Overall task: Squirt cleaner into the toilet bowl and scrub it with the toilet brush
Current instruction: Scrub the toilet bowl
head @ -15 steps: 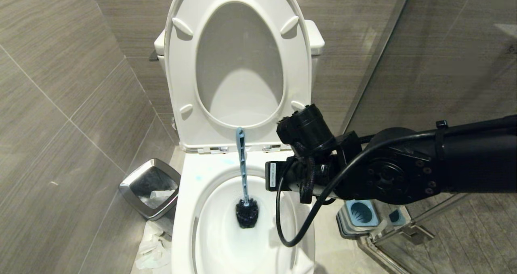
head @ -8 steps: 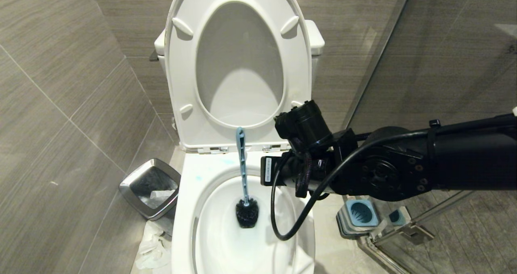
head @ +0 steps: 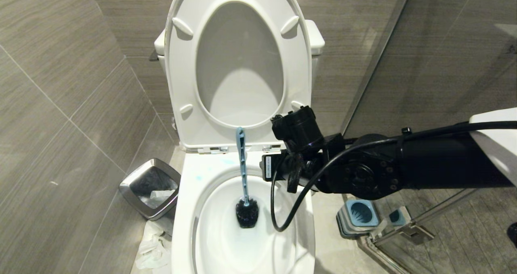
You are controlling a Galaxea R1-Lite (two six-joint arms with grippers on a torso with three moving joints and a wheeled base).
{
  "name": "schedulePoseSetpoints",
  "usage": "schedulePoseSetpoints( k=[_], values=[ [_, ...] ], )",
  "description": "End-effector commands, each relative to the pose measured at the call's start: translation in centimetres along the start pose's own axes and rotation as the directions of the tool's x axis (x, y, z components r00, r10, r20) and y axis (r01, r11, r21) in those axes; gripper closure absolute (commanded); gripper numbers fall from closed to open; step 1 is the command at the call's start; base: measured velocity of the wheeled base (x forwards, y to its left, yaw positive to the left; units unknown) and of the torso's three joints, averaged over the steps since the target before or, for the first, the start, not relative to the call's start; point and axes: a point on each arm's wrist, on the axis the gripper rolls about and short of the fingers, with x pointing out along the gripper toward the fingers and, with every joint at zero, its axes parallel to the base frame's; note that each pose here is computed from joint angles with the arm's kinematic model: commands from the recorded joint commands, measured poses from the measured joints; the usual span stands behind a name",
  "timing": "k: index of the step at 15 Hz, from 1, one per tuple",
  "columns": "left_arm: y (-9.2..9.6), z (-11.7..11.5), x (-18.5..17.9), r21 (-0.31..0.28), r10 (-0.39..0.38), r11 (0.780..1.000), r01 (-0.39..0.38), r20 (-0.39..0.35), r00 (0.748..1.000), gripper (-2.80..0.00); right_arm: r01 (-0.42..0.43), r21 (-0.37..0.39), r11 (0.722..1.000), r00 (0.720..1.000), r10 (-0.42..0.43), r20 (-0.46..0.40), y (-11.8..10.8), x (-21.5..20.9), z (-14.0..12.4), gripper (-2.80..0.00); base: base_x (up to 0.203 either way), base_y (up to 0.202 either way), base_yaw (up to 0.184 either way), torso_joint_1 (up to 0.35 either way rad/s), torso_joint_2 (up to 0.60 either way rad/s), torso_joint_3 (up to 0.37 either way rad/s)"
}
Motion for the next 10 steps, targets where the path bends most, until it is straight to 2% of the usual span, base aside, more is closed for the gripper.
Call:
schedulePoseSetpoints(
  k=[1, 3, 4, 10],
  values=[
    [0.0, 0.0, 0.0, 0.001, 0.0, 1.0, 0.0, -0.003, 1.0, 0.0, -0.028, 0.004, 1.0, 0.995, 0.028, 0.096, 0.7, 2.5, -0.6, -2.8, 0.0, 0.0, 0.0, 0.0, 0.0, 0.0],
    [0.0, 0.0, 0.0, -0.001, 0.0, 1.0, 0.0, -0.003, 1.0, 0.0, -0.06, -0.033, 0.998, 0.977, 0.065, 0.201, 1.2, 4.3, -0.8, -2.8, 0.0, 0.0, 0.0, 0.0, 0.0, 0.0],
    [0.0, 0.0, 0.0, -0.001, 0.0, 1.0, 0.0, -0.003, 1.0, 0.0, -0.068, -0.054, 0.996, 0.972, 0.078, 0.222, 1.4, 4.8, -1.0, -2.8, 0.0, 0.0, 0.0, 0.0, 0.0, 0.0],
    [0.0, 0.0, 0.0, 0.001, 0.0, 1.0, 0.0, -0.003, 1.0, 0.0, -0.074, -0.058, 0.996, 0.969, 0.086, 0.23, 2.2, 6.8, -1.4, -2.8, 0.0, 0.0, 0.0, 0.0, 0.0, 0.0]
  ],
)
